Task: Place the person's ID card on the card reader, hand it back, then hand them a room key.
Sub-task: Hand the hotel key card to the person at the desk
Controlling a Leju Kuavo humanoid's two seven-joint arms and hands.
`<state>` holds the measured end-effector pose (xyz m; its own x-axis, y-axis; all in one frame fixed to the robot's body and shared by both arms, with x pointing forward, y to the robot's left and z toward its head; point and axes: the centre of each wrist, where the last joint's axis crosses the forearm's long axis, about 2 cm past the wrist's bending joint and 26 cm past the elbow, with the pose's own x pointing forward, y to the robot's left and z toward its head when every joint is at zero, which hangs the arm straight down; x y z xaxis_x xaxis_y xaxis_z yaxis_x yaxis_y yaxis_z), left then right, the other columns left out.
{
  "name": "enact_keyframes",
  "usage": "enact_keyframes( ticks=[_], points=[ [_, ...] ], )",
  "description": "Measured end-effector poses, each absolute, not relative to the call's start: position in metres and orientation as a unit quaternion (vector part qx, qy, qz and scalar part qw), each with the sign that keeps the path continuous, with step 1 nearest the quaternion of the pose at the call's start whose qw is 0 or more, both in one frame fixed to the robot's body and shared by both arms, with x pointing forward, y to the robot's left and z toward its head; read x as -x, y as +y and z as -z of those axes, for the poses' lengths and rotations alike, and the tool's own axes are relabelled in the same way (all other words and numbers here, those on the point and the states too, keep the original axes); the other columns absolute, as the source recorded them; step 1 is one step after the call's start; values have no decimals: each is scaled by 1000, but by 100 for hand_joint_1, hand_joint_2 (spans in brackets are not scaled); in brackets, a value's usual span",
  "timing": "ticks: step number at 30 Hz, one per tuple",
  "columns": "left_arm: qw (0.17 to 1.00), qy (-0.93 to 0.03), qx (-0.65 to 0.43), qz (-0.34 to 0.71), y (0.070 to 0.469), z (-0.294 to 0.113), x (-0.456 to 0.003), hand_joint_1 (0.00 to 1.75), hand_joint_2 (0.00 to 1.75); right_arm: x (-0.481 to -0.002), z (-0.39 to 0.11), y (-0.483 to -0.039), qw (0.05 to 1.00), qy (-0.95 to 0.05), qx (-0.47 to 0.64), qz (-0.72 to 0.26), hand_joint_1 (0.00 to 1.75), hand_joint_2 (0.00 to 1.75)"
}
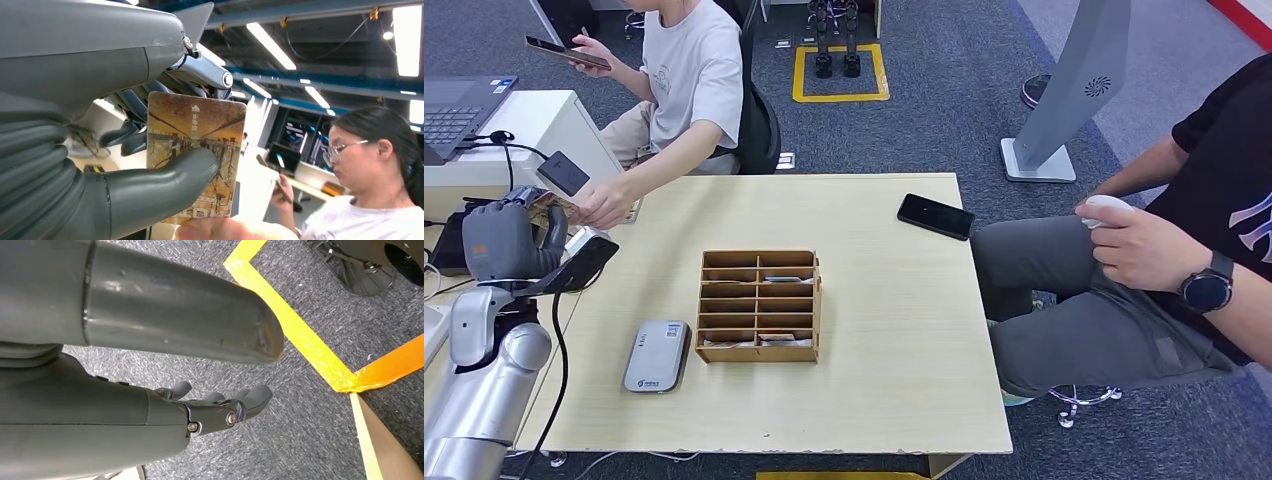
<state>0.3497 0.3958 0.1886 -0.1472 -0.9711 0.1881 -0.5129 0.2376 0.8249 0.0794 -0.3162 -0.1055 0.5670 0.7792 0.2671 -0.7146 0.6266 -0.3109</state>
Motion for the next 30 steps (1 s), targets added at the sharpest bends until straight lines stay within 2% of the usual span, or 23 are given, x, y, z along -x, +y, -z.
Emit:
enact_keyframes(
  ticks=[10, 21, 30],
  points=[
    [460, -703, -398, 367, 374, -187, -343, 0, 175, -73, 107, -316, 892, -185, 86, -404, 0, 0],
    [422, -721, -369, 407, 354, -199, -331, 0, 175, -71, 107, -317, 894, -183, 87, -399, 0, 0],
    [379, -756, -261, 466, 339, -194, -307, 0, 175, -70, 107, -317, 895, -182, 86, -398, 0, 0]
  ],
)
